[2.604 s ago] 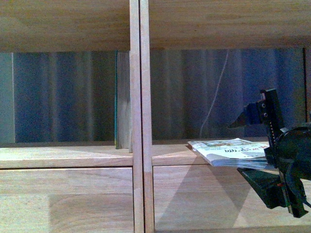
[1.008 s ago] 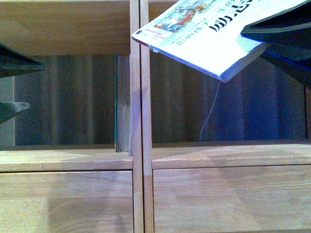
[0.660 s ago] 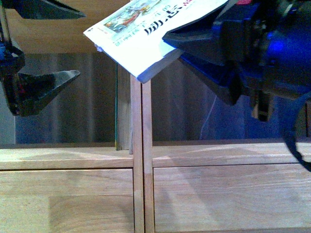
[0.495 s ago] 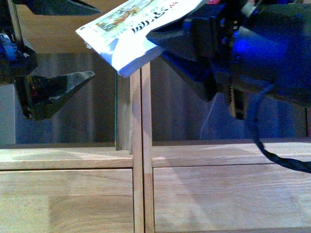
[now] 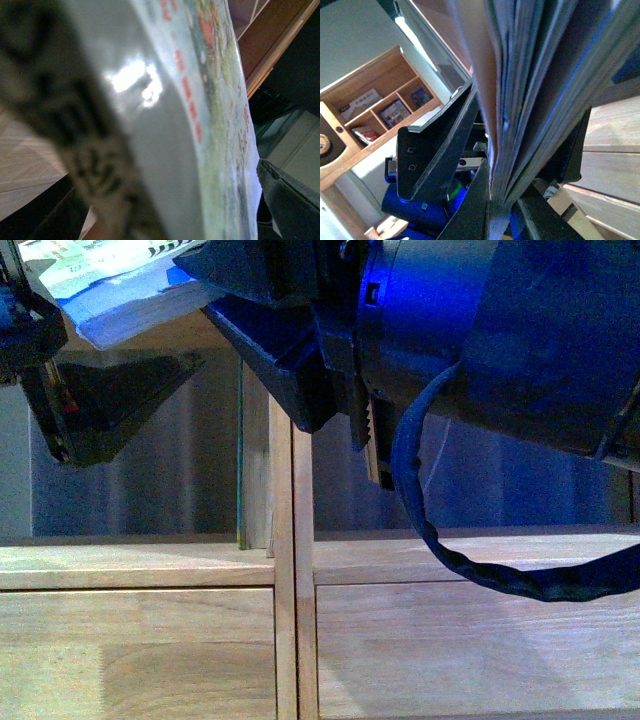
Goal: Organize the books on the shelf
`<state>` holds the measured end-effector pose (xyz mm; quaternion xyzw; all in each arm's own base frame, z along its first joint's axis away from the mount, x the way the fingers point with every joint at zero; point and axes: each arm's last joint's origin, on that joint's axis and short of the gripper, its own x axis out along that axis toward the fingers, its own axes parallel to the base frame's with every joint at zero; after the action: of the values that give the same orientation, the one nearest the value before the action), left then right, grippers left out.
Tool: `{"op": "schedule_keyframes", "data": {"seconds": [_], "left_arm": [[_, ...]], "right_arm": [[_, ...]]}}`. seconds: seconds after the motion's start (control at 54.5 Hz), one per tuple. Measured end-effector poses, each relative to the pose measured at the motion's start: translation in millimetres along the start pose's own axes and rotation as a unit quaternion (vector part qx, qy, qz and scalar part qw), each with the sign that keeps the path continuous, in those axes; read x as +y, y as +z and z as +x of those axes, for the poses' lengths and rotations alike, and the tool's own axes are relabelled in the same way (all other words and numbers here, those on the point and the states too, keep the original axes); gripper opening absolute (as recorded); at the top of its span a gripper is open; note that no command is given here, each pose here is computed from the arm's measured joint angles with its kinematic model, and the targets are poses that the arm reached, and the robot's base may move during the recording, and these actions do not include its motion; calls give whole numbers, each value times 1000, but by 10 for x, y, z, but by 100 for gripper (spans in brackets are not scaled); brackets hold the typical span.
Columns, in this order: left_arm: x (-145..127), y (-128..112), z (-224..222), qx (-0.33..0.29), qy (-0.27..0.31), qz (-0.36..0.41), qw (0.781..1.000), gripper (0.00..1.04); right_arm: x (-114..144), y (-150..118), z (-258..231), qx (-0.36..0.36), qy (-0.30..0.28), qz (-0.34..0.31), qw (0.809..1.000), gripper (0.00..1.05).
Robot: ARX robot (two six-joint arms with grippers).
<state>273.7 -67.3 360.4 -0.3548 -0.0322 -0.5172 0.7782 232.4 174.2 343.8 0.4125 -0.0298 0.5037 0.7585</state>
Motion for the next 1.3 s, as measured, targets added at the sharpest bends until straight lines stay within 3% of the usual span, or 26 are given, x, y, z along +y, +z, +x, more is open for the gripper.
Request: {"op": "schedule_keyframes", "data": {"seconds": [0.11,0.458,0.825,1.027,1.21,1.302], "left_arm": [[-50,-3,-24,1,-13,7,1000,96],[-64,-26,-58,-10,-11,11,1000,53],[-84,7,-115,-10,-2,18,1000,10],[-11,159,-219,-30,33,42,998,7],[17,443,-355,-60,74,100,990,7],[30,534,-384,-59,96,129,985,7]], "right_arm": [[-17,-23,-31,1,3,25,1000,7],[4,-22,-65,6,34,75,997,7],[15,-51,-157,21,38,88,995,51],[2,-2,-375,48,18,65,997,75],[-25,155,-757,75,-35,-16,996,99],[-75,222,-977,87,-73,-60,992,97]]}}
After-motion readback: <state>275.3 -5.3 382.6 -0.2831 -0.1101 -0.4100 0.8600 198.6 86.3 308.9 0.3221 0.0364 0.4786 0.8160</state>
